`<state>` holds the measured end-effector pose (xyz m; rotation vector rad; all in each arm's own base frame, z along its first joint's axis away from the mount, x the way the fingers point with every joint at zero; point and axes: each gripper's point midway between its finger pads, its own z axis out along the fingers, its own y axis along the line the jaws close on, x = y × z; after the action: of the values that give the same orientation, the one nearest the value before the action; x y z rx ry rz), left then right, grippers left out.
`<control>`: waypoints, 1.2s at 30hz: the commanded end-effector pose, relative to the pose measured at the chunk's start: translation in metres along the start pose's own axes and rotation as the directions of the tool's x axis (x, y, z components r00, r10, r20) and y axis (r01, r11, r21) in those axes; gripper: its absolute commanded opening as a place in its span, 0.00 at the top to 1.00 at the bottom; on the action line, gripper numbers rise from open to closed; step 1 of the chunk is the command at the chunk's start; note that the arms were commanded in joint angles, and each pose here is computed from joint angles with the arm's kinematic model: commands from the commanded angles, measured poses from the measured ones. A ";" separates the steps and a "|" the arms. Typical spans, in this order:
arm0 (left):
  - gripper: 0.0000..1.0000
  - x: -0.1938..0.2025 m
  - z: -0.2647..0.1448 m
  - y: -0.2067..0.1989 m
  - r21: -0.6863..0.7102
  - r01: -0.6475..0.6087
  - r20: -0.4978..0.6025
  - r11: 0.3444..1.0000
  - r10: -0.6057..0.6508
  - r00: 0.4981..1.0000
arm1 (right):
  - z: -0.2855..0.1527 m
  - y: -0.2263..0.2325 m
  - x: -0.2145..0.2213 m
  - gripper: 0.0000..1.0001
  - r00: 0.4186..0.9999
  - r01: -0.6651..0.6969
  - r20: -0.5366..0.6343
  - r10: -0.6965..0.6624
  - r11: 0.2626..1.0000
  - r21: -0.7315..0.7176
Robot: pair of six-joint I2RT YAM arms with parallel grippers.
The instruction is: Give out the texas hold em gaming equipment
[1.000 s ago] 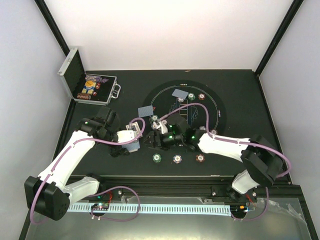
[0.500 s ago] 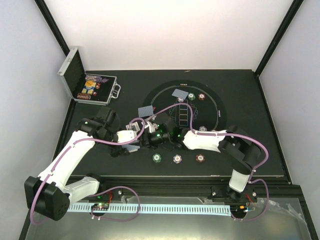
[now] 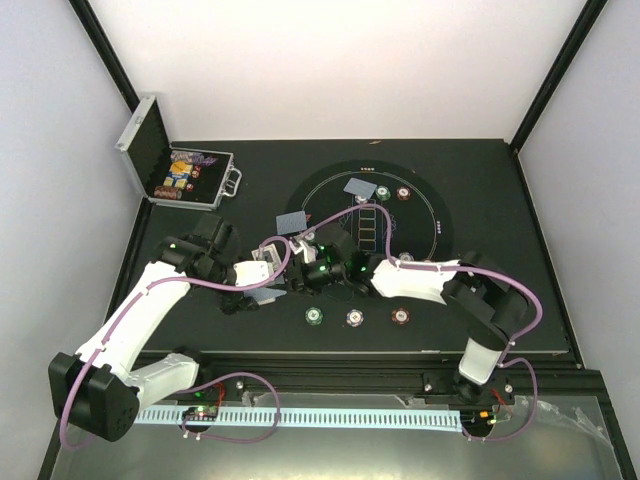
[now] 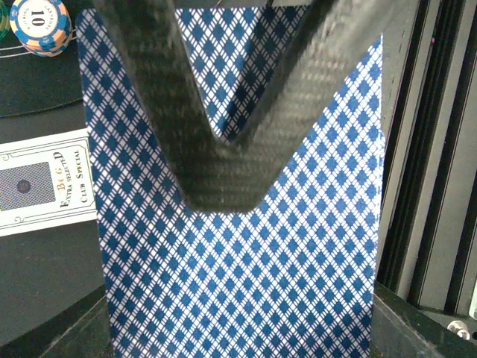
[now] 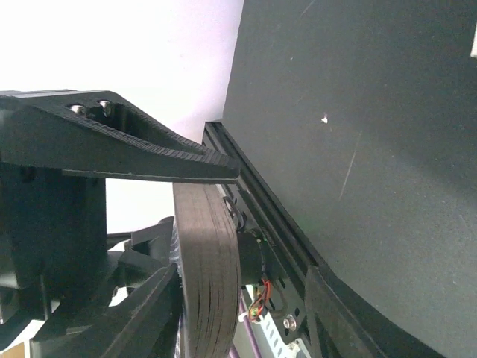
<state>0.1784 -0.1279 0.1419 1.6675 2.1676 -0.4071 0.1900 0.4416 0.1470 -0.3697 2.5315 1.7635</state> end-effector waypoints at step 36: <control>0.99 -0.006 -0.009 0.004 -0.033 -0.027 0.015 0.999 0.027 1.000 | -0.188 -0.128 -0.014 0.99 0.957 -0.188 0.274 0.096 0.923 0.335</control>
<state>0.1790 -0.1263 0.1413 1.6689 2.1728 -0.3934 0.2631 0.2588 0.1313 0.0130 2.5708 1.3210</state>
